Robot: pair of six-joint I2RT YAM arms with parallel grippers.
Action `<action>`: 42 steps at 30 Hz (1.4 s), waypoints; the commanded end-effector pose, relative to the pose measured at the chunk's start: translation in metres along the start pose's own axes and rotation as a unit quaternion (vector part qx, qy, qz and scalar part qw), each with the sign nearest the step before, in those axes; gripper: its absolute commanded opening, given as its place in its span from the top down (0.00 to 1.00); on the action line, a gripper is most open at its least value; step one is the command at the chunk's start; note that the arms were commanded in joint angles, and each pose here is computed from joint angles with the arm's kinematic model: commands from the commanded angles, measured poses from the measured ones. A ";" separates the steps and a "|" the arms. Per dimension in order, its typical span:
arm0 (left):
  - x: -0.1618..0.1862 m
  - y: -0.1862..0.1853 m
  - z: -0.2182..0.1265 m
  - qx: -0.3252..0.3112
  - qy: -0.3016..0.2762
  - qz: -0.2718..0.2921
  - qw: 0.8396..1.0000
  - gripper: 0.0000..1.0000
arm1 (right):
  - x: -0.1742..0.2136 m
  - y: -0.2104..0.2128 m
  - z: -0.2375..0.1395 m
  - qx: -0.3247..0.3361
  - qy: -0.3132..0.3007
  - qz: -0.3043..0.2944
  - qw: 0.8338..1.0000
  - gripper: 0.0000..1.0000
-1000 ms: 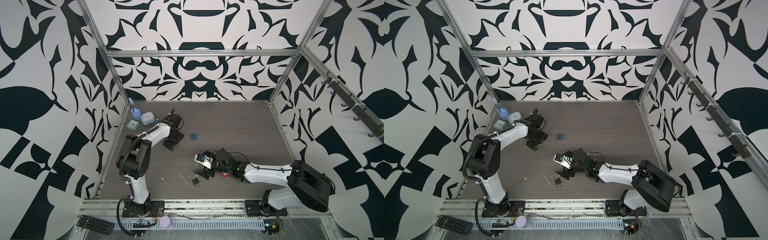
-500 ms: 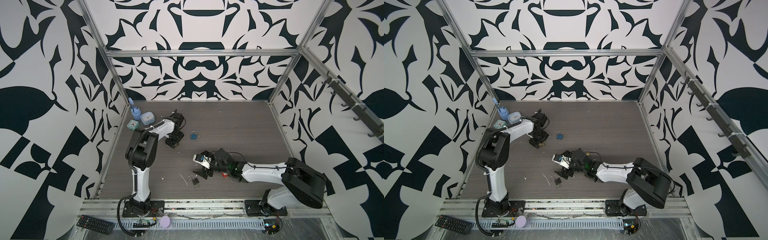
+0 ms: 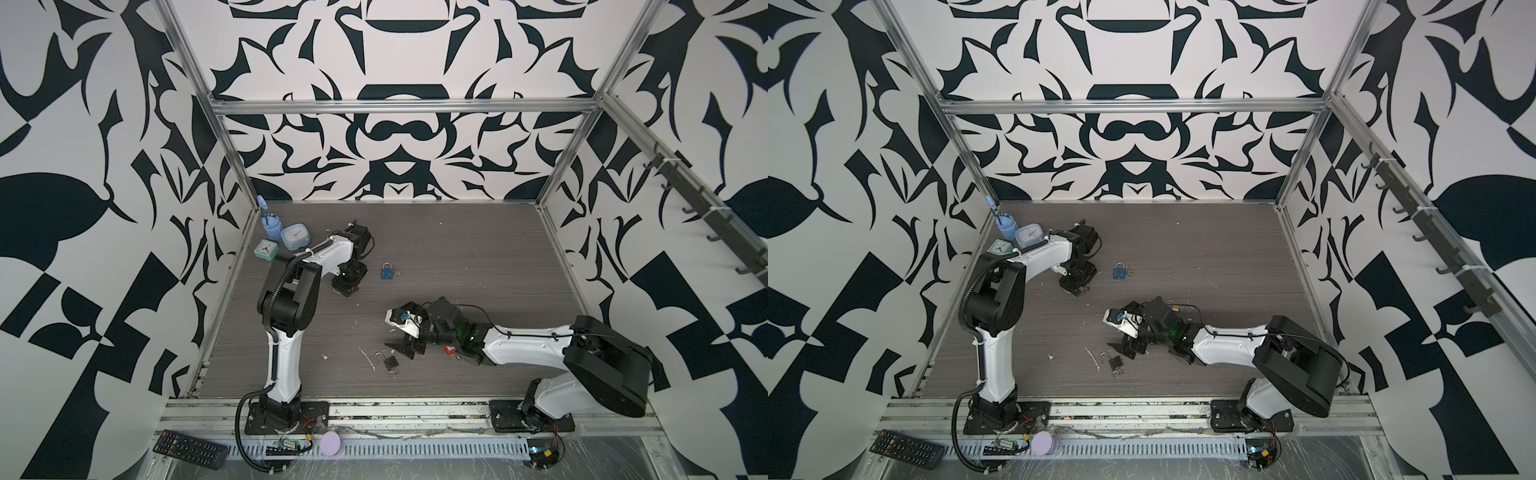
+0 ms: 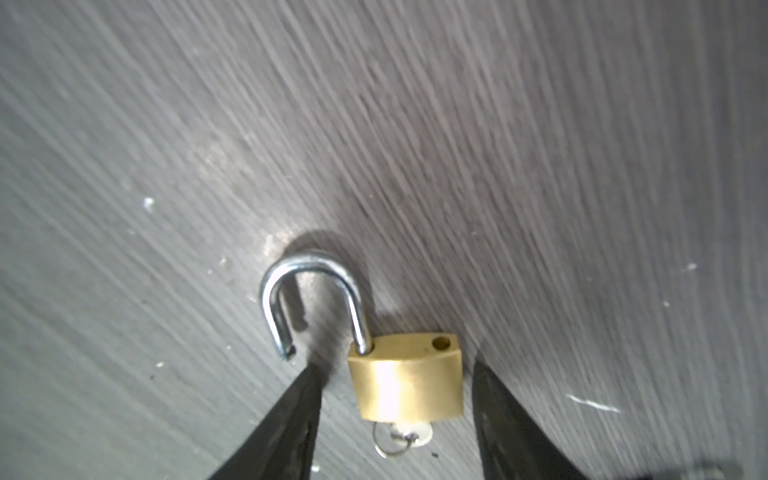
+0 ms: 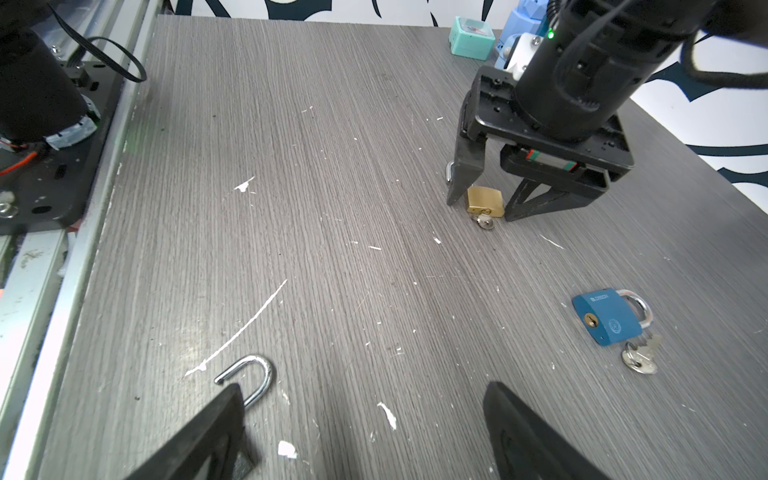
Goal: Lock with the key
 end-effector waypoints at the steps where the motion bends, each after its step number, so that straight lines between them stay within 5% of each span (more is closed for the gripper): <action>1: -0.002 0.012 0.012 -0.047 -0.018 -0.013 0.999 0.43 | -0.019 -0.004 -0.004 0.008 -0.032 -0.011 0.999 0.08; 11: 0.006 0.010 0.015 -0.050 -0.001 -0.003 0.999 0.71 | -0.024 -0.011 -0.009 0.029 -0.035 -0.023 0.999 0.07; 18: 0.017 0.007 -0.011 -0.012 -0.005 0.080 0.997 0.93 | -0.051 -0.044 -0.030 0.144 -0.074 0.035 0.986 0.06; 21: 0.019 -0.002 -0.036 0.044 -0.012 0.164 0.985 1.00 | -0.067 -0.063 -0.050 0.206 -0.099 0.068 0.971 0.05; 26: 0.012 -0.008 -0.093 0.146 -0.080 0.332 0.929 1.00 | -0.089 -0.099 -0.095 0.278 -0.125 0.168 0.938 0.06; 30: 0.011 -0.005 -0.134 0.239 -0.144 0.453 0.847 1.00 | -0.092 -0.123 -0.125 0.281 -0.133 0.259 0.914 0.06; 32: 0.018 -0.001 -0.155 0.293 -0.171 0.522 0.783 1.00 | -0.091 -0.135 -0.137 0.268 -0.130 0.305 0.905 0.06; 35: 0.040 0.015 -0.173 0.377 -0.182 0.628 0.656 1.00 | -0.087 -0.151 -0.151 0.254 -0.122 0.351 0.893 0.06; 40: 0.067 0.060 -0.181 0.468 -0.239 0.725 0.446 1.00 | -0.087 -0.168 -0.157 0.191 -0.104 0.396 0.892 0.06; 42: 0.071 0.073 -0.174 0.468 -0.258 0.751 0.388 1.00 | -0.088 -0.167 -0.153 0.157 -0.070 0.405 0.898 0.07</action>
Point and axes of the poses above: each gripper's point midway between its finger pads, its own z axis out along the fingers, its own y axis along the line the jaws close on, x = y × z, the point moved 5 cm from there along -z, back along the fingers, and after that the axes turned 8 degrees about -z, right-handed, at the moved point
